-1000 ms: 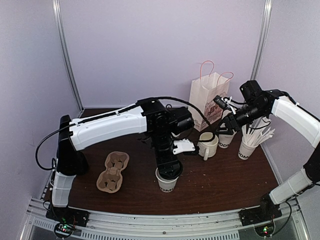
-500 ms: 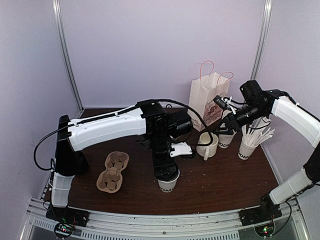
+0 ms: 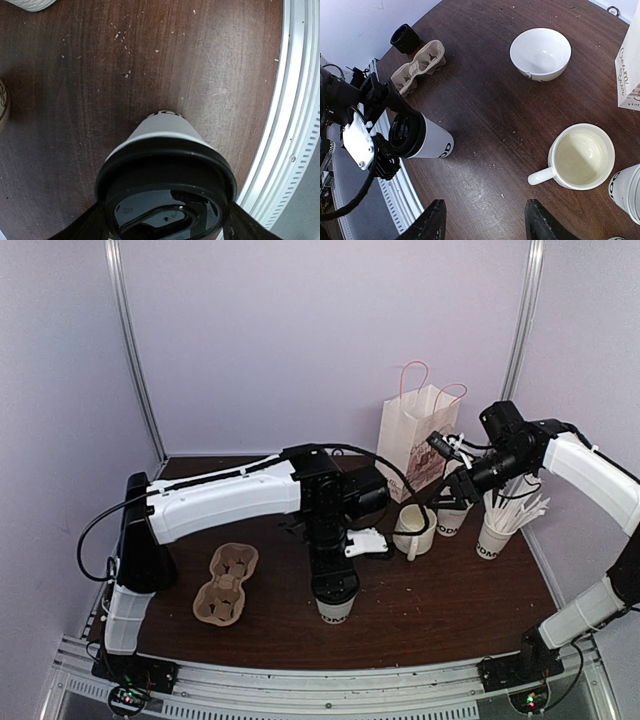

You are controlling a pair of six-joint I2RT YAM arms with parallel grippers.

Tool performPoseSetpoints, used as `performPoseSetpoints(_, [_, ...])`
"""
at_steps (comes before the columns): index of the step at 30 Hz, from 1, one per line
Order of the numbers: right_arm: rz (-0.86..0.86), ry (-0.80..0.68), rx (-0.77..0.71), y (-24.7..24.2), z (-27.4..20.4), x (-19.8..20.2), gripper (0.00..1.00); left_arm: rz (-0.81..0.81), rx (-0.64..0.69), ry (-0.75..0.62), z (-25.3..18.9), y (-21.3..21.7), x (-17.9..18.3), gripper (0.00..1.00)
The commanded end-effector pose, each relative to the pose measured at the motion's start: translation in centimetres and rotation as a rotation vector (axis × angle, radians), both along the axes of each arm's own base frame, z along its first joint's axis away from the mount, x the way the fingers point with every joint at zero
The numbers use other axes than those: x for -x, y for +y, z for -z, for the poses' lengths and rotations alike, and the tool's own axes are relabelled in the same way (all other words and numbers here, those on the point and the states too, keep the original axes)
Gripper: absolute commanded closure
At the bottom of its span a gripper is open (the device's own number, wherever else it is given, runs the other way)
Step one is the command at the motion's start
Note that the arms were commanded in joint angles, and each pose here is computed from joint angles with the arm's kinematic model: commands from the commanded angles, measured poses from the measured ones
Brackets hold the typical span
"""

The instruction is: Pack the takeout coffee

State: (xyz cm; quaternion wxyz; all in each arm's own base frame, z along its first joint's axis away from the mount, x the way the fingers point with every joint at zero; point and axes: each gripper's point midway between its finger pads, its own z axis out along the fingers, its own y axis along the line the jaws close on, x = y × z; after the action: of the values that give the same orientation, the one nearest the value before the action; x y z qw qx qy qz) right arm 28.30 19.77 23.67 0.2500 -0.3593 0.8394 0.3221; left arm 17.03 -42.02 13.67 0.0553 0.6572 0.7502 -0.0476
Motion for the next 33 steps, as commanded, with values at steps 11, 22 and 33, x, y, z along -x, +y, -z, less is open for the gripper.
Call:
performPoseSetpoints(11, [-0.012, -0.010, -0.012, 0.2, -0.2, 0.6, 0.43, -0.002, 0.065, -0.005, -1.2, -1.6, -0.1, 0.02])
performPoseSetpoints(22, [-0.035, -0.075, 0.000, 0.7, -2.7, 1.1, 0.45, -0.049, 0.248, -0.109, -9.6, 2.1, 0.7, 0.02])
performPoseSetpoints(33, [-0.264, 0.211, -0.029, 8.5, 2.1, 6.7, 0.51, -0.607, 0.644, 0.017, -8.6, 3.7, -5.3, 0.23])
